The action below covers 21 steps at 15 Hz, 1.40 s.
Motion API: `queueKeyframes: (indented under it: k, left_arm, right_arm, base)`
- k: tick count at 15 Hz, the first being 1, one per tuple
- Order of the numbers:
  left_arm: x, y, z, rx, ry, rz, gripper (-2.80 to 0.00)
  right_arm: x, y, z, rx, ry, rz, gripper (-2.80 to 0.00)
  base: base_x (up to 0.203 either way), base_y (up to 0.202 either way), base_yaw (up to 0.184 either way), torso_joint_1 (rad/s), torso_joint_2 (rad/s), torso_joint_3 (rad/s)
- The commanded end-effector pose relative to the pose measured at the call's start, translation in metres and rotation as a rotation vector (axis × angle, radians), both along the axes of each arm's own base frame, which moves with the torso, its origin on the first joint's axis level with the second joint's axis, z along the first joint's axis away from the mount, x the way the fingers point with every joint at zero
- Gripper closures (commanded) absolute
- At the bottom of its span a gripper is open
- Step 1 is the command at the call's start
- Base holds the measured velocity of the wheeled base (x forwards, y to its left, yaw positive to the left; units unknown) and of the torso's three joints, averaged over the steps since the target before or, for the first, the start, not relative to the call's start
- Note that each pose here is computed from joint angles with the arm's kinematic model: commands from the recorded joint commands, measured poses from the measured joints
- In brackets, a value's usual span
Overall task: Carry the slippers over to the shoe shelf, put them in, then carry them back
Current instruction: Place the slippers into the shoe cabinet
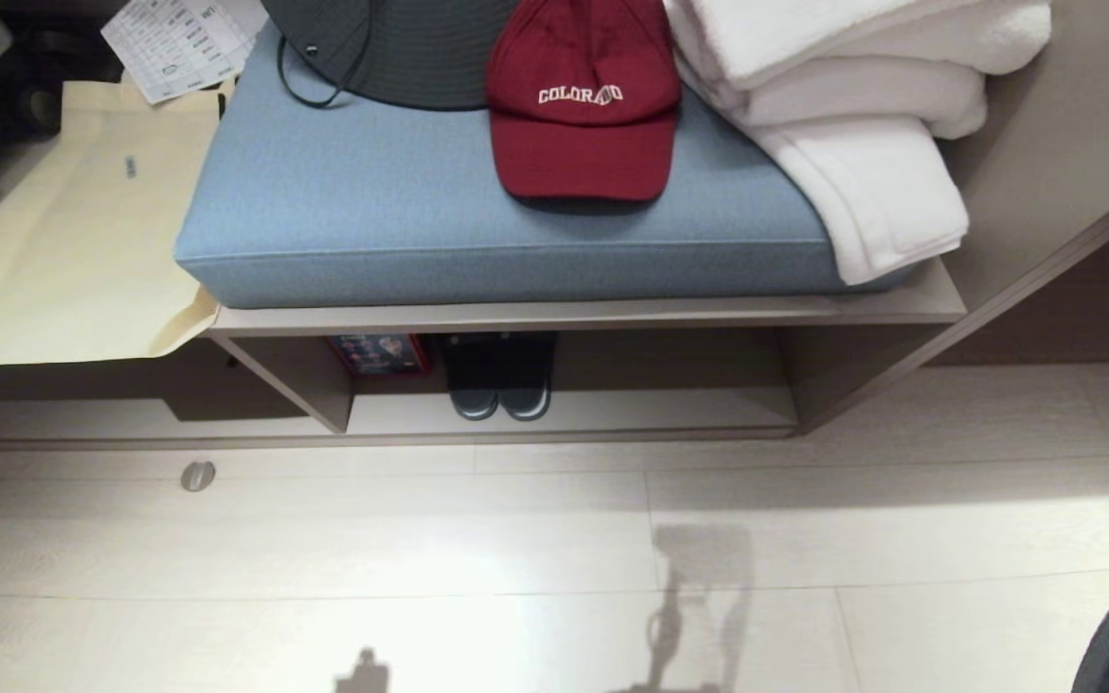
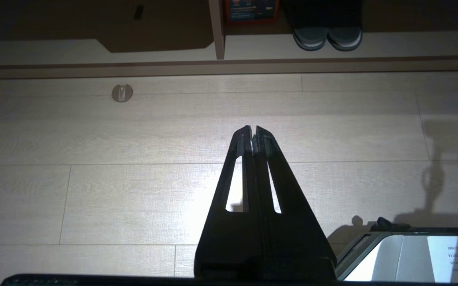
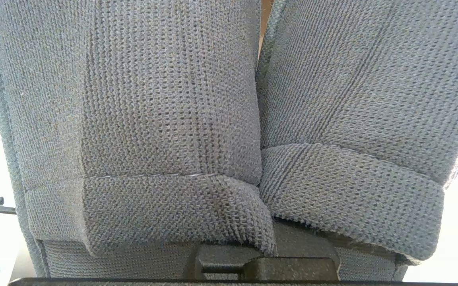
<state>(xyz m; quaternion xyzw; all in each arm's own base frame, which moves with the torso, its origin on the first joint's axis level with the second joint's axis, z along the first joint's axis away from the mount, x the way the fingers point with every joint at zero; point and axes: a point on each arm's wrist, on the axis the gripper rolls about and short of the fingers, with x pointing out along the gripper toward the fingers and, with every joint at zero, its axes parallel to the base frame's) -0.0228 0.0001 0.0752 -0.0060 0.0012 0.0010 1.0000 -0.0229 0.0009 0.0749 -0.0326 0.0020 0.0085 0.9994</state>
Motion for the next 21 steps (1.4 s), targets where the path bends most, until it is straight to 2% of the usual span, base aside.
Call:
queueKeyframes:
  k: [1,21]
  left_arm:
    - [0.0,0.0,0.0,0.0,0.001,0.001,0.0]
    - [0.0,0.0,0.0,0.0,0.001,0.0,0.0]
  right_arm:
    - [-0.0001,0.0,-0.0001,-0.001,-0.001,0.002,0.0]
    - [-0.0001,-0.0003,-0.0002,0.001,0.0,-0.012,0.0]
  base:
    - [0.0,0.0,0.0,-0.001,0.0,-0.203]
    - [0.0,0.0,0.0,0.003,0.0,-0.197]
